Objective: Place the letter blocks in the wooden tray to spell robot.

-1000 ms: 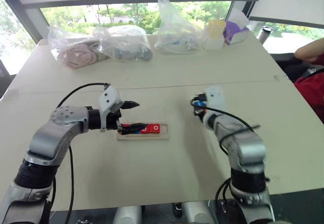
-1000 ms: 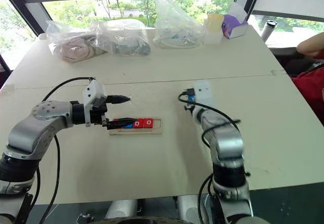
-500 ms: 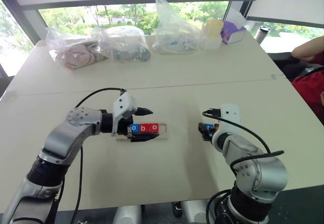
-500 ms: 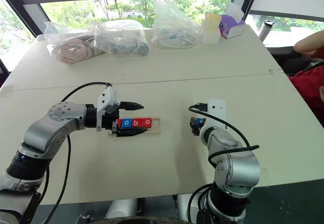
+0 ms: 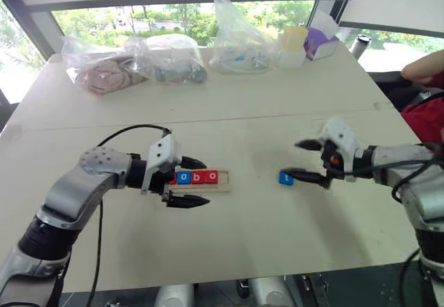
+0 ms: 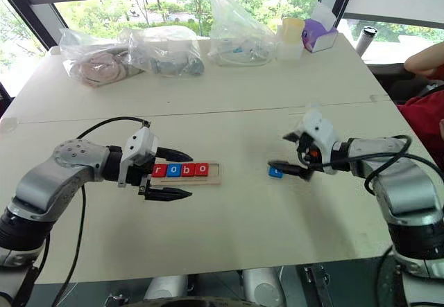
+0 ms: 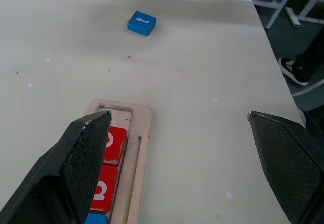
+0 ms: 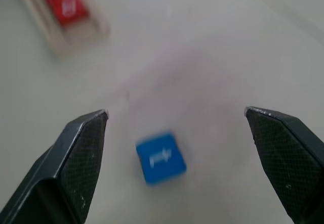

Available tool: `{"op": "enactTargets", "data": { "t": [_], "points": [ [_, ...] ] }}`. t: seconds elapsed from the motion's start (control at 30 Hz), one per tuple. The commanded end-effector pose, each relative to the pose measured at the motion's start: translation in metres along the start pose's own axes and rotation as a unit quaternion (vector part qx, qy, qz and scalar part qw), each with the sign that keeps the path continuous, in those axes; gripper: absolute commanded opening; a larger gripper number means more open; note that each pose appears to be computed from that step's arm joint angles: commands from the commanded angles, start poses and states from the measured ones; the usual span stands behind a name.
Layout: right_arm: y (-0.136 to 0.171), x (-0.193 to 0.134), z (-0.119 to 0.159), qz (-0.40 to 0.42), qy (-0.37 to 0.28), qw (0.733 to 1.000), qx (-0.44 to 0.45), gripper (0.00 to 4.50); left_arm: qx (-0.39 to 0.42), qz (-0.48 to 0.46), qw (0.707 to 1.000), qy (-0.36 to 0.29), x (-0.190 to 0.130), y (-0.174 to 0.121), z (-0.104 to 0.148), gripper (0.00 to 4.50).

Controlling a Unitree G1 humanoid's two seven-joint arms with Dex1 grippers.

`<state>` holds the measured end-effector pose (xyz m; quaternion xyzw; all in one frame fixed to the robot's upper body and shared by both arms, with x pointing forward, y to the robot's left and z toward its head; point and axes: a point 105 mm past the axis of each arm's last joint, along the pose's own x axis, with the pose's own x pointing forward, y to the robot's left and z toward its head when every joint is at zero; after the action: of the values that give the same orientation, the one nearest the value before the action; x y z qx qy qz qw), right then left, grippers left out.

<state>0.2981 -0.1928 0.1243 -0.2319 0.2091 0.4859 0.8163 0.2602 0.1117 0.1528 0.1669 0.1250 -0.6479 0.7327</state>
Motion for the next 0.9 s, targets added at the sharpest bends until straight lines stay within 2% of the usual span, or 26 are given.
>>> {"op": "enactTargets", "data": {
  "t": [0.03,0.37,0.4,0.43,0.6,0.73,0.9],
  "points": [
    [-0.009,0.005,-0.008,0.017,0.013,0.997,-0.076,4.44,0.022,0.015,0.999,0.033,-0.012,-0.002,-0.004,4.50],
    [-0.016,0.022,-0.022,0.042,0.002,0.997,-0.071,4.44,-0.001,0.063,0.997,0.055,-0.032,-0.003,-0.017,4.50],
    [-0.014,0.022,-0.021,0.049,-0.005,0.997,-0.061,3.95,-0.002,0.068,0.996,0.056,-0.034,-0.002,-0.017,4.50],
    [-0.013,0.022,-0.020,0.053,-0.013,0.997,-0.053,3.71,-0.003,0.072,0.996,0.056,-0.035,-0.002,-0.017,4.50],
    [-0.014,0.020,-0.013,0.043,-0.033,0.998,-0.043,1.21,-0.003,0.077,0.995,0.058,-0.037,-0.001,-0.018,4.50],
    [-0.009,0.028,0.017,0.052,-0.069,0.994,-0.063,1.21,-0.002,0.081,0.995,0.066,-0.040,0.002,-0.020,4.50],
    [0.022,0.058,0.067,0.122,-0.113,0.980,-0.112,1.21,-0.015,0.082,0.995,0.054,-0.046,0.003,-0.018,4.50]
  ]
}}
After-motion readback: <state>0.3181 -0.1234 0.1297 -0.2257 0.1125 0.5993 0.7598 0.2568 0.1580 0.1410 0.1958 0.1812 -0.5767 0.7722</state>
